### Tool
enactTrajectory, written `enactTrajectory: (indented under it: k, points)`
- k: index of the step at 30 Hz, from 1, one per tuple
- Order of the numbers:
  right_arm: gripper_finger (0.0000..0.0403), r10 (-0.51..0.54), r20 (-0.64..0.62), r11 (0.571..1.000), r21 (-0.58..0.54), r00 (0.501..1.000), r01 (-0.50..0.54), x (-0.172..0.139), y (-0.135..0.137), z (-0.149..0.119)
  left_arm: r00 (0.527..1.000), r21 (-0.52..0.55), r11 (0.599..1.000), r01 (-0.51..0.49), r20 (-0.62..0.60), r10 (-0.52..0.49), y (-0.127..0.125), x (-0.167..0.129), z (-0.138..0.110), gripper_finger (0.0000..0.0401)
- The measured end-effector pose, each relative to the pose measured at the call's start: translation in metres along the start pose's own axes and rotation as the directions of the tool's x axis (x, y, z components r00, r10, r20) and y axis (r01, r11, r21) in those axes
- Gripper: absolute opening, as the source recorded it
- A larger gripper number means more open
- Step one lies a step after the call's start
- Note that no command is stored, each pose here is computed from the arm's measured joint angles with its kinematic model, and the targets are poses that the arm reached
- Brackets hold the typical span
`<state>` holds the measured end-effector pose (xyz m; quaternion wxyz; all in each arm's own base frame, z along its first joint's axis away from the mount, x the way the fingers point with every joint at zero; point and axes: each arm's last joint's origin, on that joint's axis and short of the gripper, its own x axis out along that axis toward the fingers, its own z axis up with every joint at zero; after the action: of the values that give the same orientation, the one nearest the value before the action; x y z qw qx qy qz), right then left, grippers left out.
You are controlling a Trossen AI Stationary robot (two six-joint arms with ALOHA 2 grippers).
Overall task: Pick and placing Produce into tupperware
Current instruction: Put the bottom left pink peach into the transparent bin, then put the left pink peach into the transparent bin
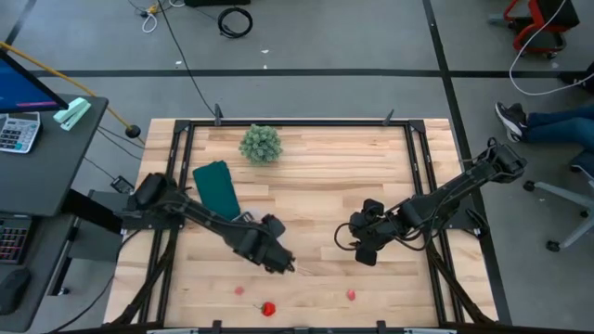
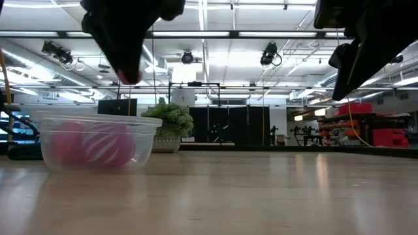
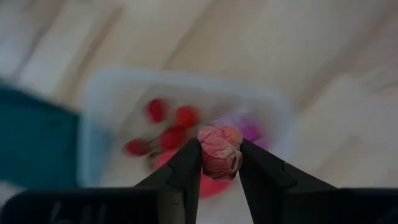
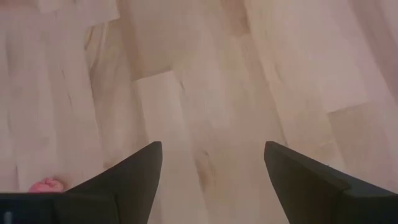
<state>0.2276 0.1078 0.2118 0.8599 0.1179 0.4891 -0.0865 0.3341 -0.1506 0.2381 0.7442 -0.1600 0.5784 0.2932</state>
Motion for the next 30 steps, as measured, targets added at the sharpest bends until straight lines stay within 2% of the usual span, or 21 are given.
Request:
enactTrajectory:
  k: [5,10,15,19,25,30]
  points:
    - [0.0292,0.02,-0.003,1.0,-0.013,1.0,-0.02,-0.003,0.009,-0.007,0.994,-0.001,0.996,-0.085,-0.071,0.085,0.012,0.019,-0.007,0.0108]
    - [0.0292,0.045,-0.01,0.999,-0.017,0.999,-0.045,-0.007,0.018,-0.016,0.991,-0.008,0.997,-0.073,-0.111,0.072,0.014,0.046,-0.02,0.0108]
    - [0.0292,0.055,-0.013,0.998,-0.028,0.998,-0.055,-0.008,0.021,-0.019,0.994,0.05,0.996,-0.072,-0.078,0.076,0.015,0.048,-0.016,0.0113]
    - [0.0292,0.053,-0.011,0.998,-0.026,0.999,-0.054,-0.008,0.021,-0.019,0.993,0.063,0.995,-0.075,-0.082,0.08,0.018,0.051,-0.01,0.0138]
    - [0.0292,0.051,-0.01,0.998,-0.021,0.999,-0.051,-0.008,0.02,-0.018,0.992,0.048,0.995,-0.082,-0.087,0.086,0.022,0.053,-0.005,0.0198]
    - [0.0292,0.051,-0.01,0.998,-0.022,0.999,-0.051,-0.008,0.02,-0.018,0.977,0.063,0.996,-0.061,-0.2,0.073,0.023,0.047,-0.01,0.0231]
